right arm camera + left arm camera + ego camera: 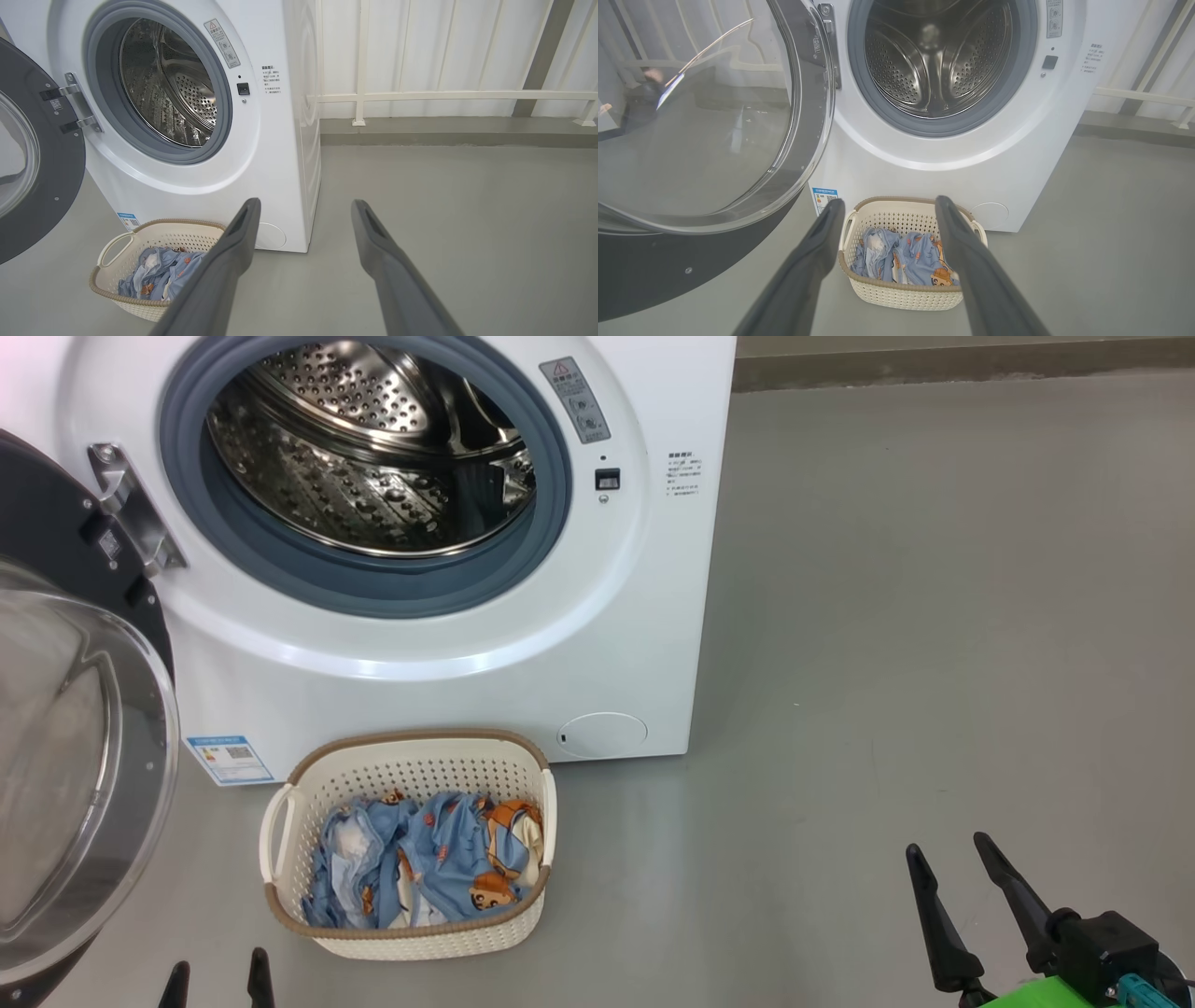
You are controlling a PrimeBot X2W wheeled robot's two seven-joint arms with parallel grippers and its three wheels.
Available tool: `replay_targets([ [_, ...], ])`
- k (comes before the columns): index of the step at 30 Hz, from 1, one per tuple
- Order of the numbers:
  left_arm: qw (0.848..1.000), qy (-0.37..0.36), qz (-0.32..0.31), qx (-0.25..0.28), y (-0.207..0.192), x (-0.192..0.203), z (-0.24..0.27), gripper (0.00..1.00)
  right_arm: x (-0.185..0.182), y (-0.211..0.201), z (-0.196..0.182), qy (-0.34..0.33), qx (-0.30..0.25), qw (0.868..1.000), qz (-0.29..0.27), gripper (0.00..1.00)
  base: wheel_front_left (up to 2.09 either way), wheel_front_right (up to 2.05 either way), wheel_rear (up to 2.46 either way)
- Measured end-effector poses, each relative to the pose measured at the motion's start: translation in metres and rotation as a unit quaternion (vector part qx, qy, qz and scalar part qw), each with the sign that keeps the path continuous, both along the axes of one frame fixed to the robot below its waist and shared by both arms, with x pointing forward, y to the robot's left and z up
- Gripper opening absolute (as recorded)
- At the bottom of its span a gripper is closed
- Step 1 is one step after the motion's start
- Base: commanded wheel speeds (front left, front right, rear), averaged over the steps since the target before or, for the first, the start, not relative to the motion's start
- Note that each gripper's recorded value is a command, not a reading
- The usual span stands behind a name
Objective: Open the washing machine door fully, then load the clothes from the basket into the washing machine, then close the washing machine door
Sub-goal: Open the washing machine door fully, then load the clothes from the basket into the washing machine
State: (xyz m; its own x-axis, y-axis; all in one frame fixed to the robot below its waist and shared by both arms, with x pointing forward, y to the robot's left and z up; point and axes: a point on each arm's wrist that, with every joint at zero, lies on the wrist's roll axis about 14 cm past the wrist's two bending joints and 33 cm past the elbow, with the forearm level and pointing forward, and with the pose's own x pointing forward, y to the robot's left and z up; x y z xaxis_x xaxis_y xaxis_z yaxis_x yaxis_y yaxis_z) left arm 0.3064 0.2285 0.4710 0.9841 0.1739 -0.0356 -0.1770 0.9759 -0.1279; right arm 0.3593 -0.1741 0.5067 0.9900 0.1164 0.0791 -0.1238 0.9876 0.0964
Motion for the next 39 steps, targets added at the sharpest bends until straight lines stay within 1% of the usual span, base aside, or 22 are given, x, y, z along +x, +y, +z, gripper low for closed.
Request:
replay_targets([
  [23,1.000,0.018,0.003,-0.002,0.004,0.001,-0.011,1.00,0.001,-0.001,-0.005,0.009,0.000,1.000,-0.001,1.00,0.08,-0.08,0.00],
  [29,1.000,0.022,0.006,-0.002,0.005,0.001,-0.013,1.00,0.003,0.000,-0.008,0.012,0.000,1.000,0.001,1.00,1.14,-1.14,0.00],
  [39,1.000,0.017,0.017,0.002,0.010,0.008,-0.009,1.00,0.005,0.001,-0.012,0.018,-0.001,1.000,0.002,1.00,1.88,-1.88,0.00],
])
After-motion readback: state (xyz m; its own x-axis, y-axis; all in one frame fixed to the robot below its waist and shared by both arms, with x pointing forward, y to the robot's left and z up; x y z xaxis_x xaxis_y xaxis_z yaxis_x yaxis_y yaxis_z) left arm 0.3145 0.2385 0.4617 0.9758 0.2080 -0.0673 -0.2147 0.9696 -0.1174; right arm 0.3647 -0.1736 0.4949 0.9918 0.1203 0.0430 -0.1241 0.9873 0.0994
